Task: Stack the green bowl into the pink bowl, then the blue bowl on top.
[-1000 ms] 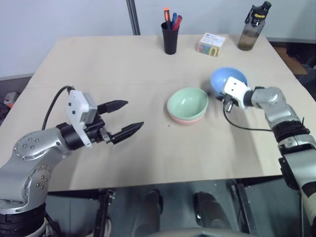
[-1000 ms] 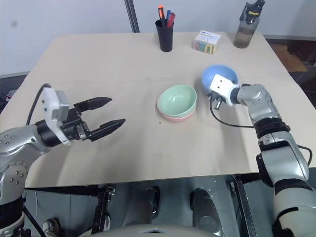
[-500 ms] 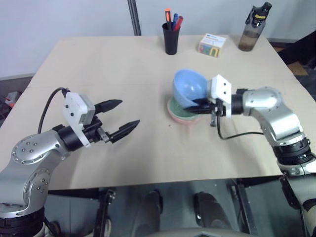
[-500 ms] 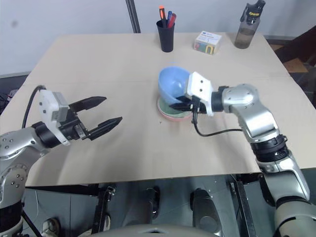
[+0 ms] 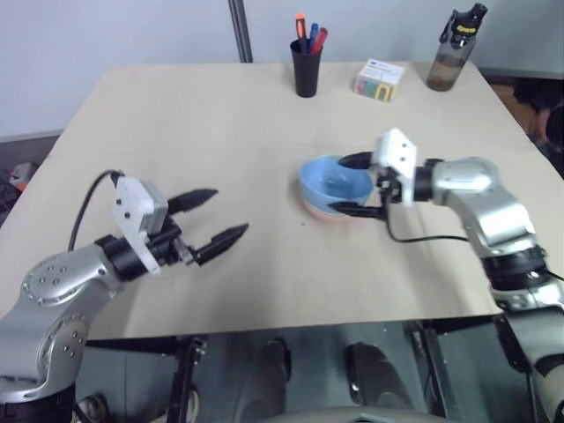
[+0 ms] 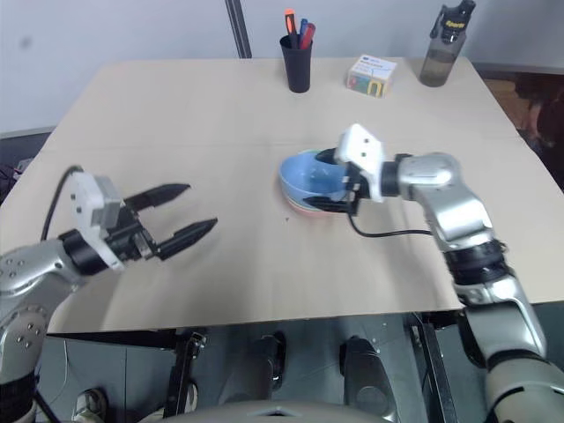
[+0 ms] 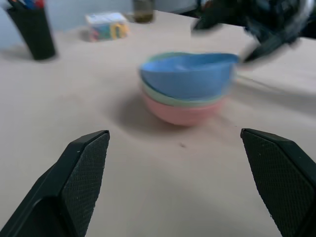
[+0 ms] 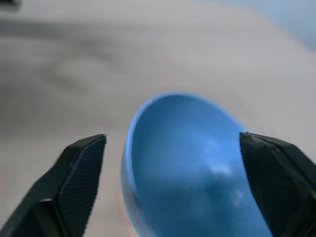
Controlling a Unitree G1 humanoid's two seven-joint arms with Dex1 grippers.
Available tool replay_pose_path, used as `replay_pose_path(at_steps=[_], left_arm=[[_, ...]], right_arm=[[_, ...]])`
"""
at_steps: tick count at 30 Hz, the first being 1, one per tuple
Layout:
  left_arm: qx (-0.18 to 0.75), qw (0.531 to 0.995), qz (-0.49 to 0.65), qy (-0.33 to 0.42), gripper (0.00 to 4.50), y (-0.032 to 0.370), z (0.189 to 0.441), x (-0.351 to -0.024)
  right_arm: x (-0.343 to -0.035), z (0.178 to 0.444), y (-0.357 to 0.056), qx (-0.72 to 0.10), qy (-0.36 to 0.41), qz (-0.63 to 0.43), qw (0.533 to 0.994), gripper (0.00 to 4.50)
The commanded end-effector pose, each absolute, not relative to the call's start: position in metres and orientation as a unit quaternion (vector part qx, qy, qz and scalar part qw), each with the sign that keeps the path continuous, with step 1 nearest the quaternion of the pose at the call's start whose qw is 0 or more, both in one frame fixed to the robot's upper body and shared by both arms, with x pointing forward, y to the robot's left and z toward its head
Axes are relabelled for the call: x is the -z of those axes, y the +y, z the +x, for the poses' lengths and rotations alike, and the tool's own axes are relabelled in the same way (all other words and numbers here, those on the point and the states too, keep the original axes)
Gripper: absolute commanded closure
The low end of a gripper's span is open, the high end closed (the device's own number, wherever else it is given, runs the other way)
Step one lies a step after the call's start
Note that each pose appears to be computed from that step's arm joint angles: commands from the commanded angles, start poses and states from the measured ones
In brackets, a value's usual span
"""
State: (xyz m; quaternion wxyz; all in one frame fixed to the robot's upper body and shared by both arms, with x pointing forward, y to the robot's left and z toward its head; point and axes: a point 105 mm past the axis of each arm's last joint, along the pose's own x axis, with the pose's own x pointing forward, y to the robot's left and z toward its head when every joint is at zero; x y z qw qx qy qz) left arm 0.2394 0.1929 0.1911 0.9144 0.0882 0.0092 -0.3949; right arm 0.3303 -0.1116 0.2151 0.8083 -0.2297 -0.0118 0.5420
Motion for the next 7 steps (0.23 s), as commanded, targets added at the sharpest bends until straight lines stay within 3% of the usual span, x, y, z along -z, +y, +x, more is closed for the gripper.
replay_pose_path(at_steps=[1,7], left_arm=[[0.373,0.921,0.109,-0.009,0.00,0.200,0.234,-0.203],[0.373,0.919,0.124,0.025,0.00,0.219,0.223,-0.202]], right_arm=[[-0.224,0.317,-0.146,-0.520,-0.003,-0.230,0.823,0.07],[-0.225,0.304,-0.203,-0.461,0.049,-0.247,0.851,0.07]])
